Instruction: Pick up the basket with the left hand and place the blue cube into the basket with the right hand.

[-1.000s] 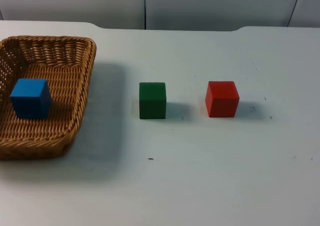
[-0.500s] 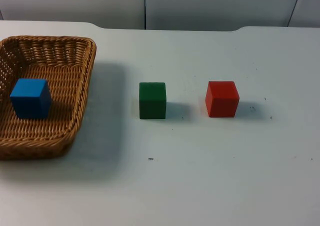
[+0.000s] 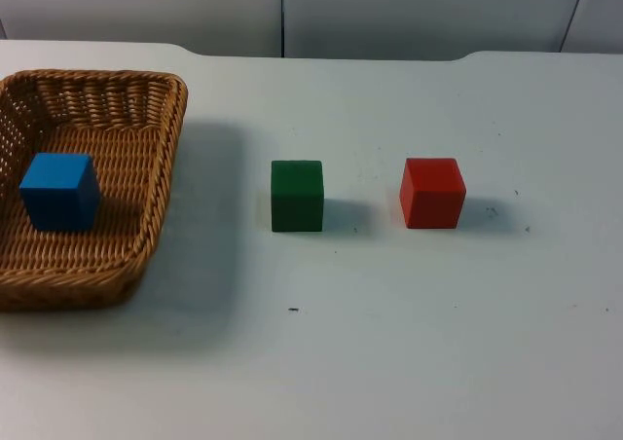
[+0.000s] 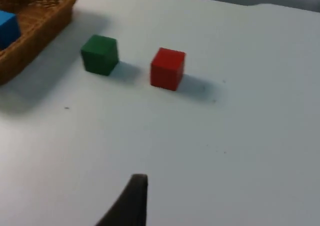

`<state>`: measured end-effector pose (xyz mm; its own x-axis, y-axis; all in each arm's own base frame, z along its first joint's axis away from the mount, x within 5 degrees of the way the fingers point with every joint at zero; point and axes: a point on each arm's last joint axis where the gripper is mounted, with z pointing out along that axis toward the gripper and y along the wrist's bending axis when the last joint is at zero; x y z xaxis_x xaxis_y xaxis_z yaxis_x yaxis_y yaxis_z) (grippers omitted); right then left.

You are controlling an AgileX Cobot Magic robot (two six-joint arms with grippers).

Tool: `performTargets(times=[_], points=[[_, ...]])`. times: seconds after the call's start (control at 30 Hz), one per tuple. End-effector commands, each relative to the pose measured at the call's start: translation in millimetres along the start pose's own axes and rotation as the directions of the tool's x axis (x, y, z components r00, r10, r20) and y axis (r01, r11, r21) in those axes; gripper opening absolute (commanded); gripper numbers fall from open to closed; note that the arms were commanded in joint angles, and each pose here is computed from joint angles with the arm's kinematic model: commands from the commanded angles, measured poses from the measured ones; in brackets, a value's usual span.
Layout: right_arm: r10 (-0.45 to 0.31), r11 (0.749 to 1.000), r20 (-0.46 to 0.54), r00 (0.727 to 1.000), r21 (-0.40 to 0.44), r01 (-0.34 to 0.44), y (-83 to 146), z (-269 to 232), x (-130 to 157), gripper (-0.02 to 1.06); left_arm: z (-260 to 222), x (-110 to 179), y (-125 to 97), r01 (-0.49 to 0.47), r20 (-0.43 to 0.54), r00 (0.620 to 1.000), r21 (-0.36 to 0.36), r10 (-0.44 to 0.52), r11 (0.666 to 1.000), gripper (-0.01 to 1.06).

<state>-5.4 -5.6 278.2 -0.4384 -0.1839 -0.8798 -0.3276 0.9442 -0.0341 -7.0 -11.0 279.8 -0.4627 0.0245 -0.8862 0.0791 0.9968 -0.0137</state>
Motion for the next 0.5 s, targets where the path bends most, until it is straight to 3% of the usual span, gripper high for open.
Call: performTargets(times=[0.0,0.13,0.3,0.47], points=[[0.039,0.996,0.011,0.999,0.083,-0.039,0.2,0.0,-0.1,1.05,0.2,0.2,-0.5,-0.002,0.010,1.000,0.013,0.002,1.000,1.05],[0.108,0.971,0.015,0.994,0.214,-0.109,1.3,-0.4,0.0,1.05,0.2,0.2,-0.5,-0.002,0.010,1.000,0.013,0.002,1.000,1.05],[0.155,0.941,0.024,0.988,0.300,-0.155,2.0,-0.5,0.1,1.05,0.2,0.2,-0.5,-0.002,0.010,1.000,0.013,0.002,1.000,1.05],[0.162,0.936,0.025,0.986,0.314,-0.162,2.2,-0.6,0.1,1.05,0.2,0.2,-0.3,-0.001,0.009,1.000,0.011,0.001,1.000,1.05]])
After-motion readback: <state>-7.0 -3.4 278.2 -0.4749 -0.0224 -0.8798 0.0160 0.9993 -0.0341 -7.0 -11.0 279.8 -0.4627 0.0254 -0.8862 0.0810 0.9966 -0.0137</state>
